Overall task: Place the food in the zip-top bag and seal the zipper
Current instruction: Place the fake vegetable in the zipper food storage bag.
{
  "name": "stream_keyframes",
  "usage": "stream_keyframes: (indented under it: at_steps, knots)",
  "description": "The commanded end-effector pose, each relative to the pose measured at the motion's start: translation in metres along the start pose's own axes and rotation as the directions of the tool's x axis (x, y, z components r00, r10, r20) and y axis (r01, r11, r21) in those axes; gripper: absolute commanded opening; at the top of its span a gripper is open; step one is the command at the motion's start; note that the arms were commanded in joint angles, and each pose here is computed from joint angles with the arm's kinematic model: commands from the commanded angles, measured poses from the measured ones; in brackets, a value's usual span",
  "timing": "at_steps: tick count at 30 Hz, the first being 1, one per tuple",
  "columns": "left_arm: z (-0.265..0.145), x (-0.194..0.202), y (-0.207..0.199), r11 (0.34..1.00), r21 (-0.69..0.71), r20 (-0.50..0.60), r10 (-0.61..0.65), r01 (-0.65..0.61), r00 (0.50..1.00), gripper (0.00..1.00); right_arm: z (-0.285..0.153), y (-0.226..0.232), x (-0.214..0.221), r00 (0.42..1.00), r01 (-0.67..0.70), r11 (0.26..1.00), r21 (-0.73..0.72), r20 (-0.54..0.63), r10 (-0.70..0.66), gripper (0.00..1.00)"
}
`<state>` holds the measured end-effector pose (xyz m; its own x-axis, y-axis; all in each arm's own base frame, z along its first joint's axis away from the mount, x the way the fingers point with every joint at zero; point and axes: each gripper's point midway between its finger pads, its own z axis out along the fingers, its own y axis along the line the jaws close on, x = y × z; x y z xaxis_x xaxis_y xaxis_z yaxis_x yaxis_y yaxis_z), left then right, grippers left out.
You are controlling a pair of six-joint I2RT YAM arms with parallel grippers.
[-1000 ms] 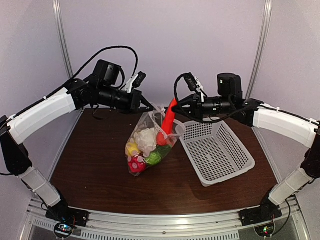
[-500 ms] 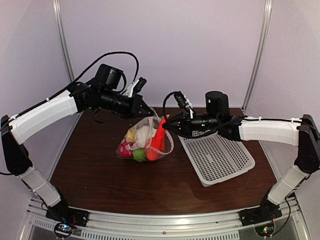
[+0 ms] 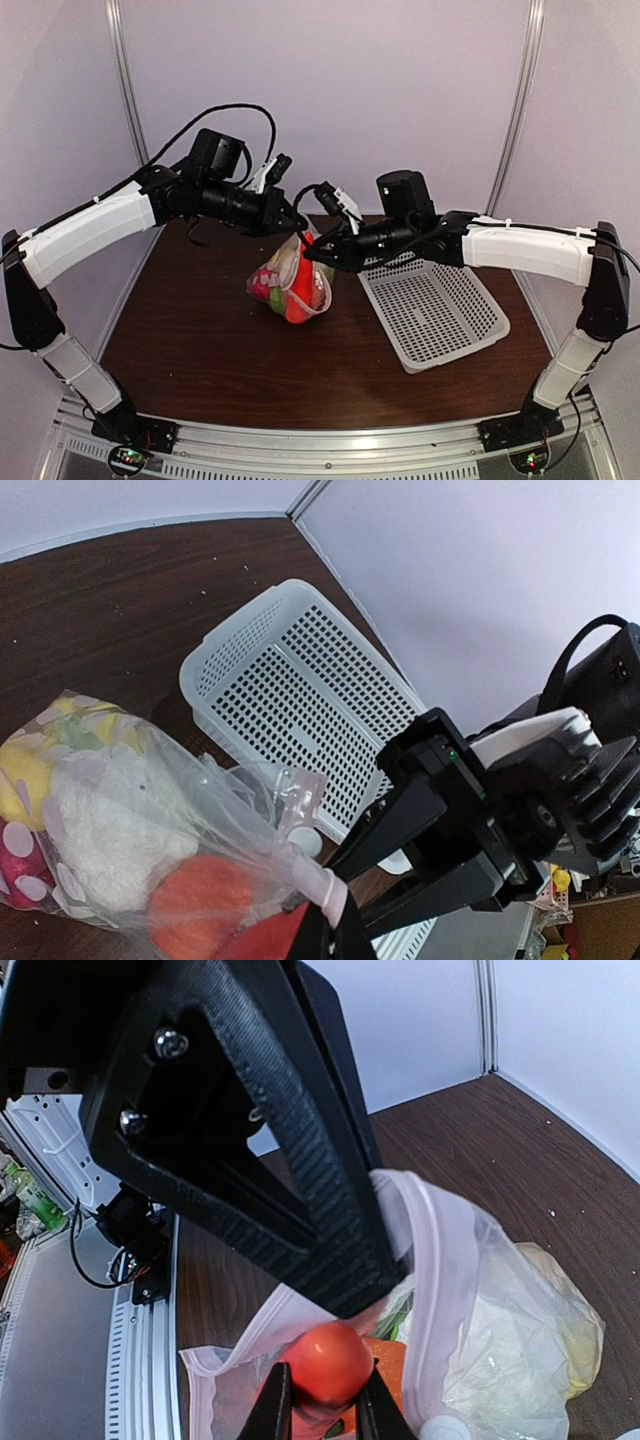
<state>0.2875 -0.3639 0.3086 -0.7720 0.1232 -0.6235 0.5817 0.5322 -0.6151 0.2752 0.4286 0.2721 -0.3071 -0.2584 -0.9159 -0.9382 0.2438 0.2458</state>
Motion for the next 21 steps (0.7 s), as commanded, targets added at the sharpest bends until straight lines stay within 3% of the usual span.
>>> stream_keyframes:
  at_steps: [1, 10, 14, 21]
  knots:
    - [-0.012, -0.031, -0.025, 0.994, 0.072, 0.125, 0.071, -0.081, 0.990, 0.00, 0.003, 0.002, 0.025, 0.995, -0.013, 0.999, 0.048, -0.094, 0.018, 0.10]
    - [-0.026, -0.033, -0.049, 0.979, 0.159, 0.146, 0.107, -0.130, 0.983, 0.00, 0.010, -0.042, 0.042, 0.979, -0.113, 0.952, 0.283, -0.133, 0.155, 0.14]
    - [-0.023, -0.024, -0.047, 0.976, 0.179, 0.118, 0.102, -0.122, 0.988, 0.00, 0.008, -0.059, 0.029, 0.975, -0.151, 0.919, 0.365, -0.096, 0.198, 0.36]
    - [-0.012, -0.013, -0.035, 0.980, 0.159, 0.092, 0.106, -0.120, 0.990, 0.00, -0.025, -0.036, -0.014, 0.994, -0.049, 0.940, 0.338, -0.074, 0.078, 0.65]
